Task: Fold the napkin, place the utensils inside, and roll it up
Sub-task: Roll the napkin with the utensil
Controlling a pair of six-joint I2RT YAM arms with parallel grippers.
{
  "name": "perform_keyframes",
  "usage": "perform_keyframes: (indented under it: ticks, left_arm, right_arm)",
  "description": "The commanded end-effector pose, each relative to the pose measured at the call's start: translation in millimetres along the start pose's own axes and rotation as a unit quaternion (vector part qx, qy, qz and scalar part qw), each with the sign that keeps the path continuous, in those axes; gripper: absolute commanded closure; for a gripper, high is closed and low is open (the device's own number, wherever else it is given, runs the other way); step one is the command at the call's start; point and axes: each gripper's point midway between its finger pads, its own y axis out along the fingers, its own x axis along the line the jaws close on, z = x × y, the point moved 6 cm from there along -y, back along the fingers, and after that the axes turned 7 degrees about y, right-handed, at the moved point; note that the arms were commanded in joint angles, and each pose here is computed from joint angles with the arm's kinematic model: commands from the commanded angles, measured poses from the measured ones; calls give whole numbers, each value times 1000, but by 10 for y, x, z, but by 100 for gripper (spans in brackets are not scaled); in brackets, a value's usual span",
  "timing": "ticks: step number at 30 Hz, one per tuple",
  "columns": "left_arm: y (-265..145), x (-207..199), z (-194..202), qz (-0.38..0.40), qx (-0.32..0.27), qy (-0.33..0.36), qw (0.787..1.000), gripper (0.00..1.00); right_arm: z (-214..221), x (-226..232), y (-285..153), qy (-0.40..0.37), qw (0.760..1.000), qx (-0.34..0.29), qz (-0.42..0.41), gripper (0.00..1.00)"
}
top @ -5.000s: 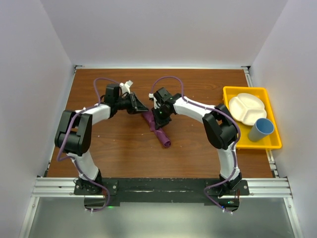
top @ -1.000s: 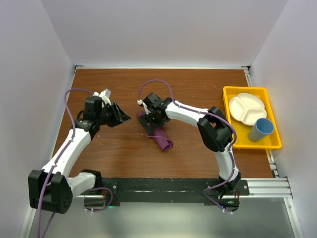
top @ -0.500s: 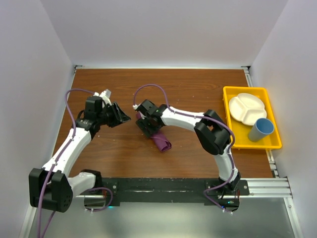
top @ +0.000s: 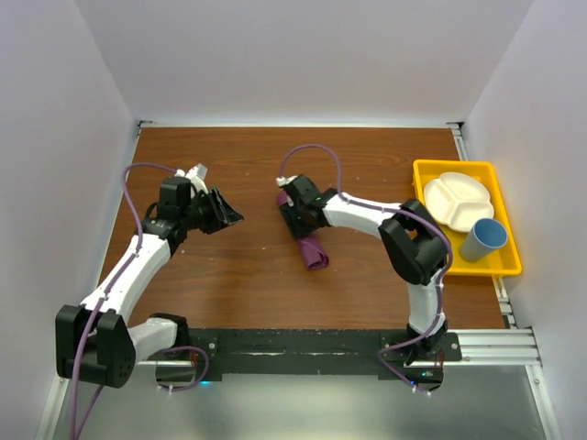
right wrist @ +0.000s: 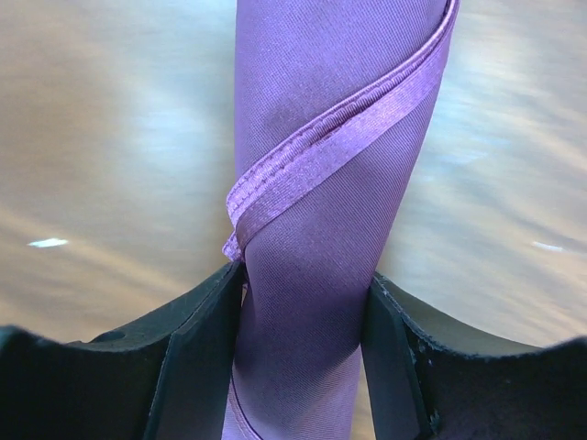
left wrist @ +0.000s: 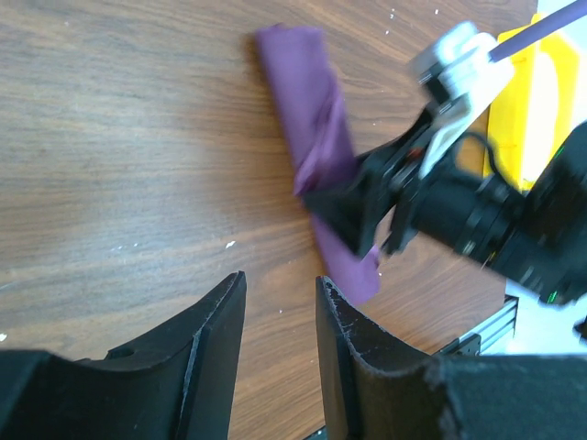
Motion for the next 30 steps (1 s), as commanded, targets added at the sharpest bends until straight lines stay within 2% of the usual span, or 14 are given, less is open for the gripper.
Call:
perform_keyframes:
  ticks: [1,5,11,14,18,22,25,26,30]
  left_arm:
    - [62,-11,-38,25,-11,9,1000,59]
    - [108,2,-12,32,-2,8,999,59]
    - [119,8,29,37,10,14,999,59]
    - [133,12,51,43,14,15,999,59]
    - [124,4,53,48,16,25,998,59]
    - [132,19,76,50,19,31,998,59]
    - [135,32,98,52,21,32,998,59]
    - [134,33,100,52,20,33,998,59]
    - [142,46,126,53,22,32,998,59]
  right_arm:
    - [448,-905,63,15,989,70,132,46]
    - [592,-1415,-25,39,978,85,186,46]
    - [547,-2058,-286,78,961,75,256,46]
    - [549,-2208,-402,78,956,60,276,46]
    - [566,-2215,-418,71,961,49,261,45]
    - [553,-2182,-306,71,965,72,242,43]
    - [533,-2176,-244,71,965,76,239,36]
    - [563,-2179,-222,73,965,86,239,29]
    - [426,-2157,-265,81,966,74,234,18]
